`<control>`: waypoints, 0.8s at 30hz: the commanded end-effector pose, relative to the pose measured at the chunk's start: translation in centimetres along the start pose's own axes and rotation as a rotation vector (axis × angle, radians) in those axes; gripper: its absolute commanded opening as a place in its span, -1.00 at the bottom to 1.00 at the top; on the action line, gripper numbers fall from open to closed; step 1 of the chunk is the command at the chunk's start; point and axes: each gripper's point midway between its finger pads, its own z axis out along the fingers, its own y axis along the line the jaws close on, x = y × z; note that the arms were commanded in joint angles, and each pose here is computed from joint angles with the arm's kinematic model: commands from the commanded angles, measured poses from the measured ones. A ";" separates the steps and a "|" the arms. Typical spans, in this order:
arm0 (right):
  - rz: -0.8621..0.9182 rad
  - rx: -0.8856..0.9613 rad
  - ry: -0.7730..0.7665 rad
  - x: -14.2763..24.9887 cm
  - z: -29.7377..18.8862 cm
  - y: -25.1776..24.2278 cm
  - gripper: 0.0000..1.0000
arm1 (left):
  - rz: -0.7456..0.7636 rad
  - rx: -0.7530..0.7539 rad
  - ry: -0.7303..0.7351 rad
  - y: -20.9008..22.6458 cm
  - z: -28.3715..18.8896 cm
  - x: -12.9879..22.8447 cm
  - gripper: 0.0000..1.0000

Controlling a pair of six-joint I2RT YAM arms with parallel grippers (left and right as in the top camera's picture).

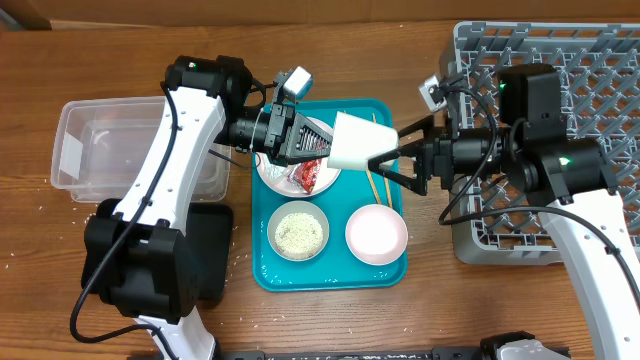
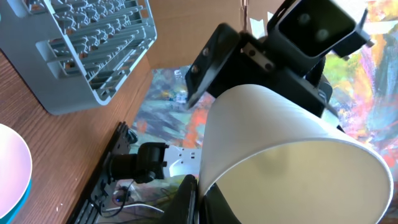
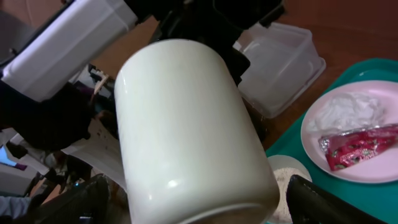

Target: Sort waste into correct bins and load items into the dishwasher

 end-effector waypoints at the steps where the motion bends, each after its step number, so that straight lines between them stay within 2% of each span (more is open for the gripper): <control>1: -0.034 -0.126 -0.006 -0.4 0.2 2.4 0.84 | 0.077 0.035 -0.009 -1.4 0.2 0.0 -0.92; 5: -0.066 -0.165 0.017 -0.1 1.1 3.5 0.76 | 0.079 0.035 -0.008 -1.4 0.2 0.0 -0.92; 6: -0.075 -0.167 0.026 0.1 1.6 3.8 0.66 | 0.080 0.035 -0.008 -1.4 0.2 0.0 -0.92; 14: -0.066 -0.078 0.012 -0.4 1.9 2.4 0.41 | 0.076 0.020 -0.001 -1.2 0.3 0.1 -0.92; 15: -0.073 -0.079 0.009 -0.6 1.9 2.4 0.42 | 0.075 0.018 0.000 -1.2 0.3 0.1 -0.92; 17: -0.072 -0.080 0.003 -0.8 1.9 2.4 0.59 | 0.075 0.018 0.000 -1.2 0.3 0.1 -0.92; 18: -0.074 -0.086 0.002 -0.8 1.9 2.6 0.62 | 0.076 0.018 0.000 -1.1 0.3 0.1 -0.92; 24: -0.063 -0.095 0.005 -0.8 2.0 2.8 0.32 | 0.077 0.016 0.001 -1.1 0.3 0.1 -0.92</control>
